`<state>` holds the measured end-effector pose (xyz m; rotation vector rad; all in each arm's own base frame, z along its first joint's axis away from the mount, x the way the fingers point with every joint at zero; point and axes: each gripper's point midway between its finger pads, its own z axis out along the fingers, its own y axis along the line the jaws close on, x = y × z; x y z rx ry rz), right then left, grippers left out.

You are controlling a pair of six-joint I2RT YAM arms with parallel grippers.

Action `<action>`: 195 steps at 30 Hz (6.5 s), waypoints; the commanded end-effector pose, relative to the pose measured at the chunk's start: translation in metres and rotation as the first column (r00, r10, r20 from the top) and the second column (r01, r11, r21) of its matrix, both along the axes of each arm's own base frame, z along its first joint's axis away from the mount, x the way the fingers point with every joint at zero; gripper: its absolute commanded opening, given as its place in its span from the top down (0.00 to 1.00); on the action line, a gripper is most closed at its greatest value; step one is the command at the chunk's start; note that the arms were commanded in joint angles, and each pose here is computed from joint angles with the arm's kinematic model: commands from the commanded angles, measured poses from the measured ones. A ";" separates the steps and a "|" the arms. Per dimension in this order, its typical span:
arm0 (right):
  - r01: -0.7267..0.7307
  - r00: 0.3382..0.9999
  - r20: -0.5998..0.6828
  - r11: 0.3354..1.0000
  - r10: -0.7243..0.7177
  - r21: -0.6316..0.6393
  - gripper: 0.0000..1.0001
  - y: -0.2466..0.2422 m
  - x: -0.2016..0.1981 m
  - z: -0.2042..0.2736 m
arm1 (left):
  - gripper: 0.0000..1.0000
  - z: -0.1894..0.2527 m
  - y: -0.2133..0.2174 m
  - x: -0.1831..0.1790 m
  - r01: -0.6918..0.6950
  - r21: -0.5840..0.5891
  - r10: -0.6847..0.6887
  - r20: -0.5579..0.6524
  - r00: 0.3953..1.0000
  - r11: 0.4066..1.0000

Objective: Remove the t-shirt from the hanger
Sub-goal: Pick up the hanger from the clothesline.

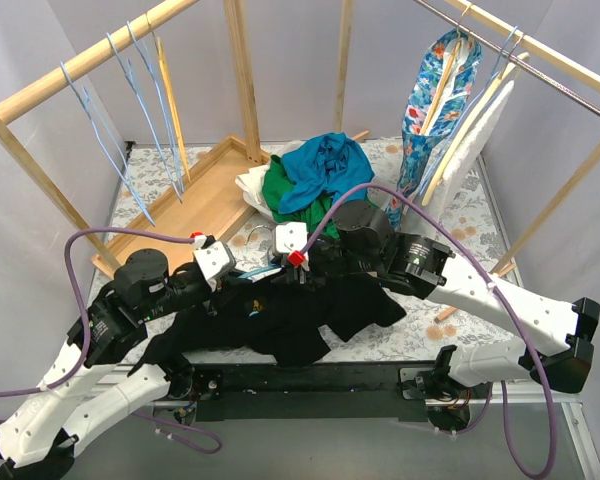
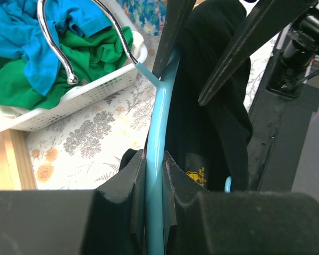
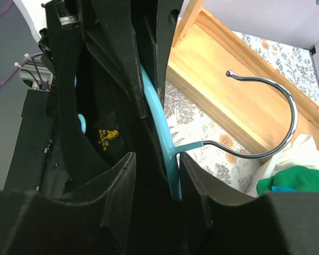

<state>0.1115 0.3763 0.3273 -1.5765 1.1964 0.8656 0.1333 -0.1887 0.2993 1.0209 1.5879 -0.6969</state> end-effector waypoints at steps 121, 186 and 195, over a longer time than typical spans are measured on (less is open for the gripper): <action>0.436 0.808 0.086 0.690 -0.583 0.578 0.99 -0.250 -0.003 0.149 | 1.00 -0.051 0.138 0.119 -0.949 -0.044 0.950 0.036 0.311 0.312; 0.304 0.879 0.110 0.724 -0.463 0.619 0.99 -0.178 0.000 0.189 | 0.29 0.015 0.051 0.092 -0.544 -0.255 0.582 0.109 0.806 0.800; 0.304 0.912 0.077 0.792 -0.402 0.529 0.99 -0.159 -0.002 0.155 | 0.23 0.063 0.040 0.045 -0.299 -0.326 0.381 0.226 0.897 0.897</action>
